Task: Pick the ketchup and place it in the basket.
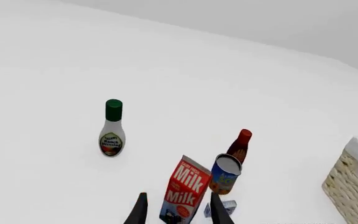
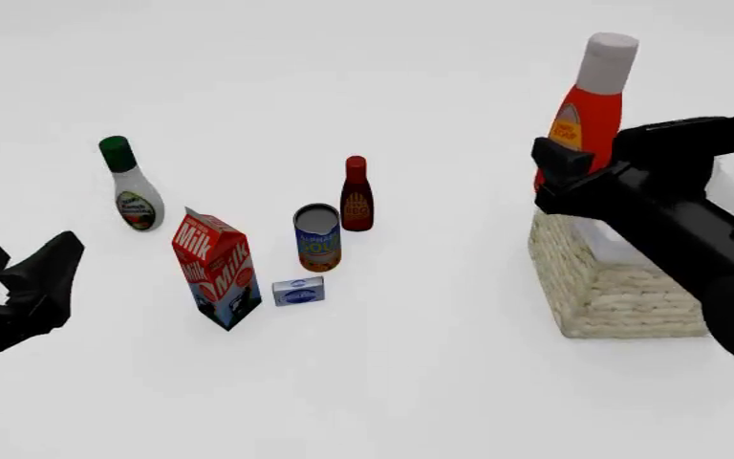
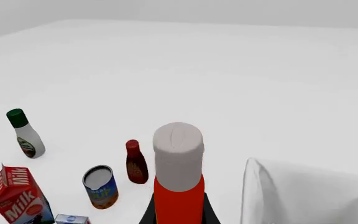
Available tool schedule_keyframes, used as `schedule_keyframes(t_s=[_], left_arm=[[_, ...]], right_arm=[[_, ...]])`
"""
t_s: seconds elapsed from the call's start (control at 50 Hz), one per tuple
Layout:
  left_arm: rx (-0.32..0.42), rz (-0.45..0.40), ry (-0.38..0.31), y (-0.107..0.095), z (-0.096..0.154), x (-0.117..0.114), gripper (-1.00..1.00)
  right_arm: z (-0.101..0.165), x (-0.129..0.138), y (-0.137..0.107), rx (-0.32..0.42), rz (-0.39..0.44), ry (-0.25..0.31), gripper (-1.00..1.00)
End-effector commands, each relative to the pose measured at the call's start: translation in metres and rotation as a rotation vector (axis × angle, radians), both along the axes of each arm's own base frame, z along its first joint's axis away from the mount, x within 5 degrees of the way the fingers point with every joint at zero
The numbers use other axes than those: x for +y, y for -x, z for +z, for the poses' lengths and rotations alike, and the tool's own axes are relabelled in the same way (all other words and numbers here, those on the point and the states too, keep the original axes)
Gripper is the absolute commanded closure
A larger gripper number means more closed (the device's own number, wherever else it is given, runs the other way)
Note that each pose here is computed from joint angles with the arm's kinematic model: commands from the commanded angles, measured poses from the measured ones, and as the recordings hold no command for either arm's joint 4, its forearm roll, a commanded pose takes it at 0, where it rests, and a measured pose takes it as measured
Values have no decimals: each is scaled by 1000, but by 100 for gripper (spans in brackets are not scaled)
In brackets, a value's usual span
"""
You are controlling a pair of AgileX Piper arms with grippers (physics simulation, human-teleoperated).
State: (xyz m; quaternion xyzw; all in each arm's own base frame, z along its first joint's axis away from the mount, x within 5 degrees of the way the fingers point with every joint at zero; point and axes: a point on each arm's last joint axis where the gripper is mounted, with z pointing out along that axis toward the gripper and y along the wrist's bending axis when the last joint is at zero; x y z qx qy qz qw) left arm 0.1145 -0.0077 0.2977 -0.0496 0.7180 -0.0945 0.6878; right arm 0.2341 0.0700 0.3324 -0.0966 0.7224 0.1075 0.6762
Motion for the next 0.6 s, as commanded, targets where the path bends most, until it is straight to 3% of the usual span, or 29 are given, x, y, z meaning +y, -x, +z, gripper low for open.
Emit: schedule_keyframes(t_s=[0.02, 0.2, 0.24, 0.4, 0.42, 0.6], left_arm=[[12, 21, 11, 0, -22, 2, -100], [3, 18, -16, 3, -32, 2, -100], [18, 17, 21, 0, -35, 2, -100], [3, 30, -23, 0, -38, 3, -100], [28, 19, 9, -5, -43, 2, -100], [15, 25, -23, -4, -50, 3, -100]], right_arm=[[0, -20, -14, -10, -93, -8, 100], [-1, -32, -21, -13, -142, -7, 100], [-2, -34, -23, -14, -152, -4, 100], [-2, -44, -29, -17, -191, -10, 100], [-2, -44, -30, -17, -191, -9, 100], [1, -53, -35, -21, -229, -12, 100]])
